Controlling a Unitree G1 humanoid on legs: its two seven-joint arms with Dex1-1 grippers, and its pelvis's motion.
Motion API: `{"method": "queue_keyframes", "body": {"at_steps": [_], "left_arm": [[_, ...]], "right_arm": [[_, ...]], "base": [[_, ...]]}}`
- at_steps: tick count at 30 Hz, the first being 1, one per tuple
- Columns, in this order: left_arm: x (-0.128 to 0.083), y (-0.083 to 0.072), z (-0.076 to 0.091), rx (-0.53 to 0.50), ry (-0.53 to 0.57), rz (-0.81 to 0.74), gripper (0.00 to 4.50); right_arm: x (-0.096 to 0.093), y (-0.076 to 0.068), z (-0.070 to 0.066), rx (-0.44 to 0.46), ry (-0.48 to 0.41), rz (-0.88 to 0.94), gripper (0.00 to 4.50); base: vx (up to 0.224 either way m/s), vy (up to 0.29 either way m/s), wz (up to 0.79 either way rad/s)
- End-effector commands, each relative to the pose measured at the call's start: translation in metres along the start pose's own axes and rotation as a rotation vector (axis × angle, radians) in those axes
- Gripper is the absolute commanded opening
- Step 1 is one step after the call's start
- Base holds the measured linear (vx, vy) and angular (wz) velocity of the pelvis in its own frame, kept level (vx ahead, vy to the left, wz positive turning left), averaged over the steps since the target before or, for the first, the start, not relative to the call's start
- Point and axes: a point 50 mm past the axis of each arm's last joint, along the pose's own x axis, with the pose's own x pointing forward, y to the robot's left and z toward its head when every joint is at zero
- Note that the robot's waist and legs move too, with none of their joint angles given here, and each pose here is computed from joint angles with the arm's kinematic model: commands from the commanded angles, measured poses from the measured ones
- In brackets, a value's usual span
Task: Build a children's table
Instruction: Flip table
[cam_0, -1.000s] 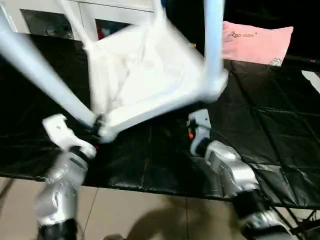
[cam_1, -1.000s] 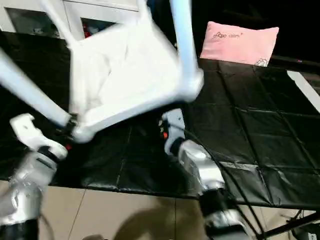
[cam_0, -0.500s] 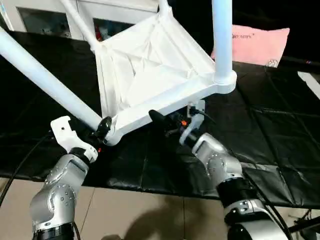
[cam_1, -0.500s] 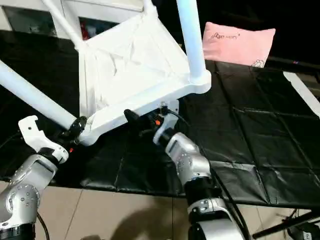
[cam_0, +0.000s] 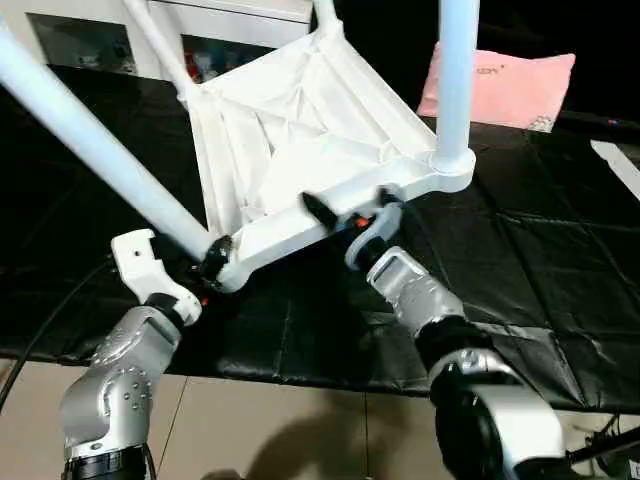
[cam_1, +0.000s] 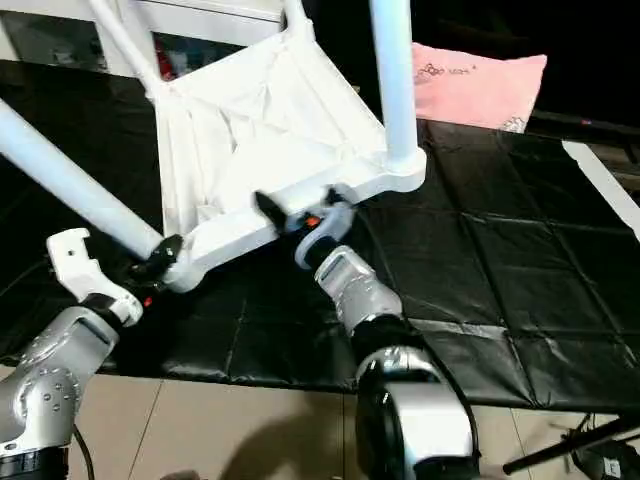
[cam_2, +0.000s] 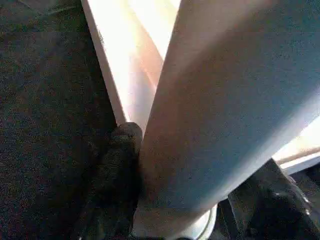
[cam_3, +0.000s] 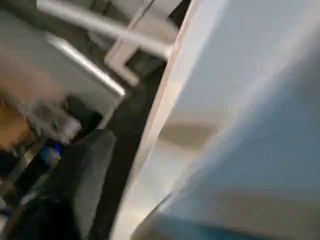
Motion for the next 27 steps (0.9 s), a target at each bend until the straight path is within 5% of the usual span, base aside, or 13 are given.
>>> {"method": "queue_keyframes", "body": {"at_steps": [1,10,27], "left_arm": [[0.0016,-0.0095,-0.0161,-0.067,0.069,-0.079,2.29],[0.0005,-0.0108,-0.0184,-0.059,0.081,-0.086,2.27],[-0.001,-0.0109,-0.0201,-0.024,0.114,-0.103,2.27]], "right_arm": [[0.0133,0.0195,0.0087,0.057,-0.049,0.054,3.83],[0.0146,0.017,0.0112,0.118,-0.066,0.039,3.12],[0.0127,0.0107,0.0137,0.08,-0.062,0.014,1.95]], "base": [[0.0,0.0,0.0],[0.0,0.0,0.0],[0.0,0.0,0.0]]}}
